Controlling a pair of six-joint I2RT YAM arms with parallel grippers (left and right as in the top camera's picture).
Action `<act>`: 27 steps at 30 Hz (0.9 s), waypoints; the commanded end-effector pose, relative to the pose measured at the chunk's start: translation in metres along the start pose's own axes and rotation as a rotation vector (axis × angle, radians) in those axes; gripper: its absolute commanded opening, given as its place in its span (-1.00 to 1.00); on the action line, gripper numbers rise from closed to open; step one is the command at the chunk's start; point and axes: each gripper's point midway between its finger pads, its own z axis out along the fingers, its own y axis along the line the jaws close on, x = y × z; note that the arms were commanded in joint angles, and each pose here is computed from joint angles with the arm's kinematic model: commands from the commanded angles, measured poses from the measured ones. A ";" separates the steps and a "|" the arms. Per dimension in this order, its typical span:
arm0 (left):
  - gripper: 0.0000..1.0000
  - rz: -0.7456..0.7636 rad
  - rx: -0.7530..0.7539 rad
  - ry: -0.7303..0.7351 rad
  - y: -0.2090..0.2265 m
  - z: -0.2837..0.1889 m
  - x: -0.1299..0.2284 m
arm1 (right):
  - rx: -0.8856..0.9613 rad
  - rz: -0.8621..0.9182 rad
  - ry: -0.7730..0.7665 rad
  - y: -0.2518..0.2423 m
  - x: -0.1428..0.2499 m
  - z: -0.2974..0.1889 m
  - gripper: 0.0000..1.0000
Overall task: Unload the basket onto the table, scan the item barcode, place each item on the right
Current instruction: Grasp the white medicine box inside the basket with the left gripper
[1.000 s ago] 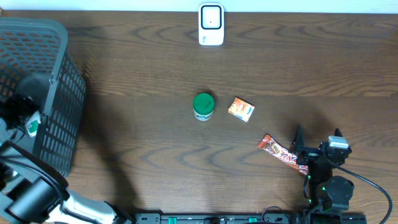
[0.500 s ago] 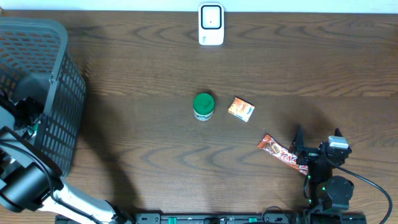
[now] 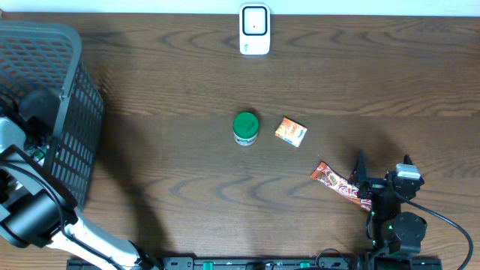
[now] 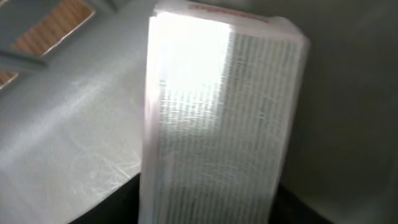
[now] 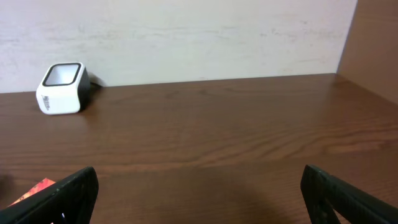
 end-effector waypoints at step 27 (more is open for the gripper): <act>0.00 -0.057 0.290 -0.469 -0.031 -0.268 -0.057 | 0.004 0.011 -0.001 -0.001 0.000 0.000 0.99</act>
